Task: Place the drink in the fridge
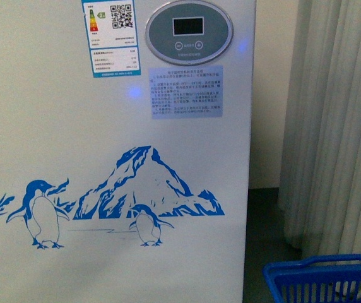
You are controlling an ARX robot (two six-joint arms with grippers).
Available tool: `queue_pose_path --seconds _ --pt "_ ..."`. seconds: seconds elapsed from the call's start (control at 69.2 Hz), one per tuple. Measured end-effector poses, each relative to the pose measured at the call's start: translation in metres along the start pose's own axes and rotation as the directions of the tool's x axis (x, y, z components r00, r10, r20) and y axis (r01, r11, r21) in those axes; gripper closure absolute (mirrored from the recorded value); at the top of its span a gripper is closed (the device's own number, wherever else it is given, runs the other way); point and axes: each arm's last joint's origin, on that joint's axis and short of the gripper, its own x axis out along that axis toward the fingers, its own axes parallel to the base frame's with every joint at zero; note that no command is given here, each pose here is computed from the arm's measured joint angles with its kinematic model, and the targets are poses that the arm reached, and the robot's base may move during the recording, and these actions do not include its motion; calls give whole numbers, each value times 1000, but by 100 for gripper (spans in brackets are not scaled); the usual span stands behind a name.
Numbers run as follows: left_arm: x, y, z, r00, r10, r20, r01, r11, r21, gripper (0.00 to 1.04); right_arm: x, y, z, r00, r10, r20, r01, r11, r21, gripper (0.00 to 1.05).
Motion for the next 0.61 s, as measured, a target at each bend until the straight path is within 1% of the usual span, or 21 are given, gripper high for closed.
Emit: queue_pose_path --seconds 0.087,0.26,0.607 --pt "0 0 0 1000 0 0 0 1000 0 8 -3 4 -9 999 32 1 -32 999 -7 65" --pt "0 0 0 1000 0 0 0 1000 0 8 -1 6 -30 995 65 -70 -66 998 -11 65" --pt "0 0 0 1000 0 0 0 1000 0 8 0 6 -34 995 56 -82 -58 998 -20 65"
